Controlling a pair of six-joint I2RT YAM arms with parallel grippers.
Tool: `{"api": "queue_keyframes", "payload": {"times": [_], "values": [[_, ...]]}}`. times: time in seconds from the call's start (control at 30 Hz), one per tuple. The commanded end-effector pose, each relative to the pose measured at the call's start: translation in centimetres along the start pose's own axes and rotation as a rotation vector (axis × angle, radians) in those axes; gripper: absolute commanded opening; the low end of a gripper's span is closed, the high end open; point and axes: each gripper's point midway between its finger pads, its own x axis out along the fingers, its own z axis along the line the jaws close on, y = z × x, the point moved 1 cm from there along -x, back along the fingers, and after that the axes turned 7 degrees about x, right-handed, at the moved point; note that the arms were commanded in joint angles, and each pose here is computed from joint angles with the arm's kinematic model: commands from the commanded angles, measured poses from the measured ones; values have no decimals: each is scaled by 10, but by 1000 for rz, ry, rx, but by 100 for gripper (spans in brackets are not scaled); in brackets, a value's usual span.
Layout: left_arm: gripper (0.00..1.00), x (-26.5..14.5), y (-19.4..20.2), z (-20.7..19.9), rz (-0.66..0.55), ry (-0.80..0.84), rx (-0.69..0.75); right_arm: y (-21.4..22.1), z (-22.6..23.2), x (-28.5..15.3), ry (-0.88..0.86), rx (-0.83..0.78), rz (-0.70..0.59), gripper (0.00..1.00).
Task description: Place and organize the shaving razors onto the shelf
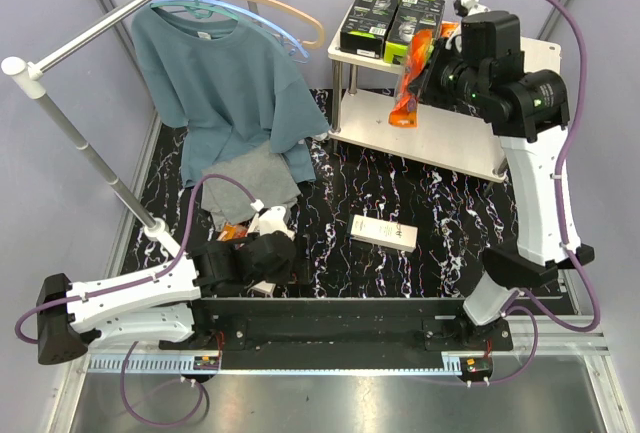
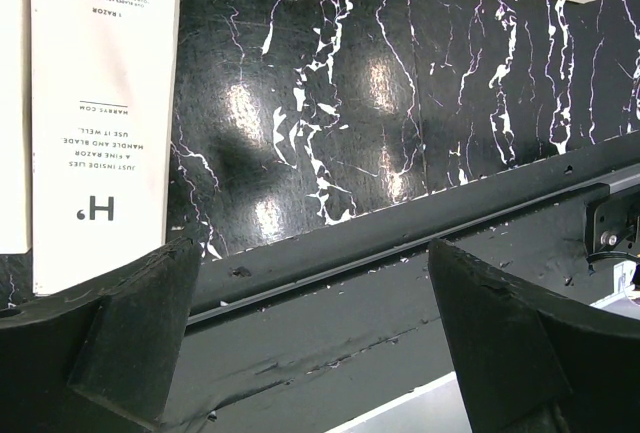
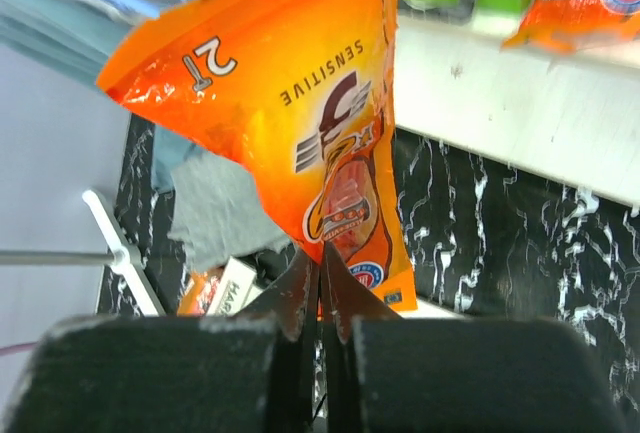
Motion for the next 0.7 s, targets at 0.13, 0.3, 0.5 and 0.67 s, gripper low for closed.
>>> {"api": "queue_keyframes", "payload": {"times": [0.13,0.3,0.5,0.67], "values": [[99,3,0,-4,-6,26,-8,-26,0,-13,-13,-10,-67,0],[99,3,1,-2,-7,23,-9,-45,-15,-22,-41,45,-94,0],[99,5,2,-3,-2,17,-6,-65,-42,-29,-39,98,-119,0],[99,6,3,-2,3,16,-1,-79,-58,-29,-58,123,-123,0]]}}
